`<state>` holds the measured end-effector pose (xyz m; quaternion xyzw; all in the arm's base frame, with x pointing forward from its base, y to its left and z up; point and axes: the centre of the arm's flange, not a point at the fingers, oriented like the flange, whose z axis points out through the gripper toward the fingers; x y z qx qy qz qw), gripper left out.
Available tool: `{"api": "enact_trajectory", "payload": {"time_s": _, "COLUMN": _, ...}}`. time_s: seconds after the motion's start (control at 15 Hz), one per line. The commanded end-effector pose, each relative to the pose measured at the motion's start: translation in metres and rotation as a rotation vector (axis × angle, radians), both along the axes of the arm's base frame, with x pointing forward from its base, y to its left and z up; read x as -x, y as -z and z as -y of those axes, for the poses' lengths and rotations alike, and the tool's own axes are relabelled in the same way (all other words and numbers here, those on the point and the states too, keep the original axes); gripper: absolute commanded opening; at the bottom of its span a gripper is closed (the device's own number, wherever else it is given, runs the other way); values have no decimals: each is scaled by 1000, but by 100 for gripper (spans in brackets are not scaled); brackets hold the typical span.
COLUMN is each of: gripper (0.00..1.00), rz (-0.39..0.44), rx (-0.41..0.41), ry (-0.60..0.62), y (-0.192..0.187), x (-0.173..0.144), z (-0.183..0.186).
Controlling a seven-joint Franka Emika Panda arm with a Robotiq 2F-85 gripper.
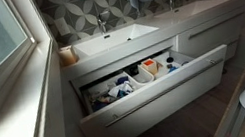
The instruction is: Use the towel to wipe the window sill then place it back on the counter
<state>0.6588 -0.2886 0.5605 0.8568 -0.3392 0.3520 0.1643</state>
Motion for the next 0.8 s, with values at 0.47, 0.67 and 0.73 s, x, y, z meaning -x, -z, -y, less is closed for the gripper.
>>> {"api": "enact_trajectory", "payload": {"time_s": 0.47, "gripper": 7, "rz": 98, "rx": 35, "ry": -10, "y": 101, "x": -117, "z": 74}}
{"api": "enact_trajectory", "payload": {"time_s": 0.67, "gripper": 7, "rz": -18, "rx": -10, "ry": -13, "y": 140, "x": -126, "z": 81}}
{"api": "enact_trajectory", "payload": {"time_s": 0.73, "gripper": 7, "rz": -60, "rx": -23, "ry": -16, "y": 151, "x": -128, "z": 83}}
